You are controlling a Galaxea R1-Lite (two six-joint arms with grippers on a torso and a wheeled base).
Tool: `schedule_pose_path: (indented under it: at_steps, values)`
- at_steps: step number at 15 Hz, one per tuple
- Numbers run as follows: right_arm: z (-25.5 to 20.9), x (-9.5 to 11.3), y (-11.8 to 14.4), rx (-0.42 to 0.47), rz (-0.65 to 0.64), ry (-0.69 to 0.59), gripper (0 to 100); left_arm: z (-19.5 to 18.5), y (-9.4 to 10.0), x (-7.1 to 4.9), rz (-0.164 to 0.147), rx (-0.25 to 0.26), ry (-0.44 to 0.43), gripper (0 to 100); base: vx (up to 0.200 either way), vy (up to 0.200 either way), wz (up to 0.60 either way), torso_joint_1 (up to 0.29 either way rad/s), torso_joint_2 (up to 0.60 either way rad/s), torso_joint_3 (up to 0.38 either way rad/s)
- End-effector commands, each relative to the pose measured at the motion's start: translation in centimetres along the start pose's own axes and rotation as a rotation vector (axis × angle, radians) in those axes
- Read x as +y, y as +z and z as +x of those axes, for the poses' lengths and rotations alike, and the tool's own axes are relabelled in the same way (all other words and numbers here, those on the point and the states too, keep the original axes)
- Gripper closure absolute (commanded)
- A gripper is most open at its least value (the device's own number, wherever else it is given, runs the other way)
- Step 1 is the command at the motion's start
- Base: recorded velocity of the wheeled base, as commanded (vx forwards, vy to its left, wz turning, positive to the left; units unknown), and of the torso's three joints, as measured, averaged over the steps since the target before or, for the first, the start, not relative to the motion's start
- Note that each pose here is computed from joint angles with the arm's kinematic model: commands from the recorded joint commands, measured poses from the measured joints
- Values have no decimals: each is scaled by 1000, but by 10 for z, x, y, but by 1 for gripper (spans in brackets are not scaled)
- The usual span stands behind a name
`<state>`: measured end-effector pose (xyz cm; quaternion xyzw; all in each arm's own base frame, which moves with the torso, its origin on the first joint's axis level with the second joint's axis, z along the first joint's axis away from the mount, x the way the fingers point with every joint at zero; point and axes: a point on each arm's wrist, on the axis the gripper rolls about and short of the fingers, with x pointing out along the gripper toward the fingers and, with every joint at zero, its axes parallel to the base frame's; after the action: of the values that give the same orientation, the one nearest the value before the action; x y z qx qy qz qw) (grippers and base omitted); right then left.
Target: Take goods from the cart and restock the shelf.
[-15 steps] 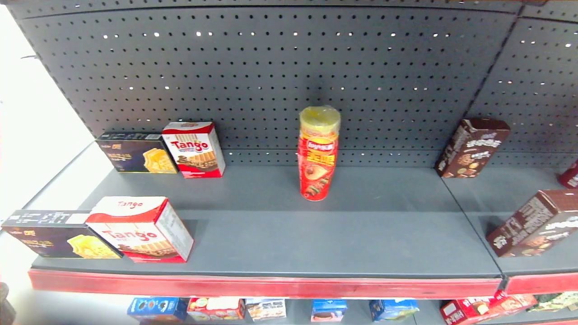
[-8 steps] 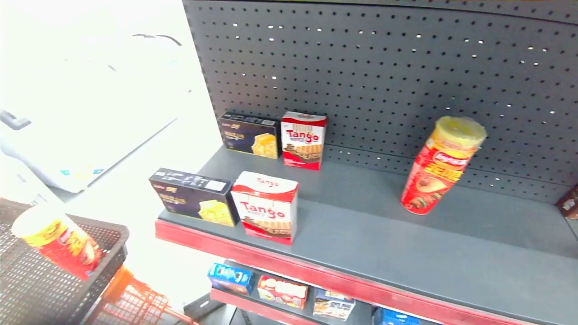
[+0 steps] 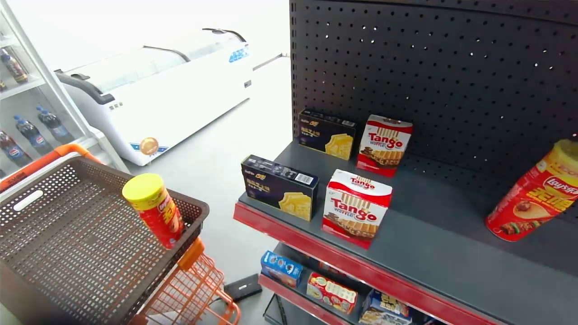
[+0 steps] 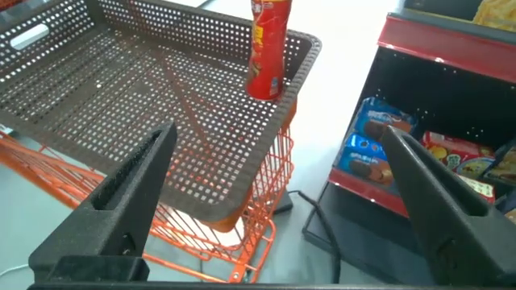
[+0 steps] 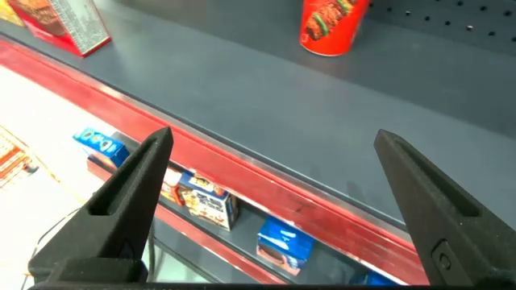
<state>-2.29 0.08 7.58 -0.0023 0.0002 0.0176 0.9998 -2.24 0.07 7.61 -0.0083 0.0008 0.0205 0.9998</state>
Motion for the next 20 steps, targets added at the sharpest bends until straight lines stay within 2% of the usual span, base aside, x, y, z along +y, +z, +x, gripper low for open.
schedule_pose_path:
  at_steps: [1,6,7,8,9,10,11,13,15,17,18,20]
  values:
    - [0,0,0,1,0,0,0,0,0,0,0,1,0,0,0,0,0,0,0,0]
    - [0,0,0,1,0,0,0,0,0,0,1,1,-1,0,0,0,0,0,0,0]
    - [0,0,0,1,0,0,0,-1,5,0,5,-20,8,0,0,0,0,0,0,0]
    - [0,0,0,1,0,0,0,-5,23,0,16,-62,1,0,0,0,0,0,0,0]
    - [0,0,0,1,0,0,0,4,59,-1,26,12,2,0,0,0,0,0,0,0]
    - [0,0,0,1,0,0,0,8,66,-1,26,36,-1,0,0,0,0,0,0,0]
    - [0,0,0,1,0,0,0,32,80,-2,28,165,0,0,0,0,0,0,0,0]
    - [0,0,0,1,0,2,0,62,89,-4,34,242,3,0,0,0,0,0,0,0]
    - [0,0,0,1,0,0,0,108,96,-3,23,262,41,0,0,0,0,0,0,0]
    - [0,0,0,1,0,0,0,141,97,1,15,252,75,0,0,0,0,0,0,0]
    - [0,0,0,1,0,0,0,167,95,6,-7,249,103,0,0,0,0,0,0,0]
    - [0,0,0,1,0,0,0,195,88,22,-8,275,175,0,0,0,0,0,0,0]
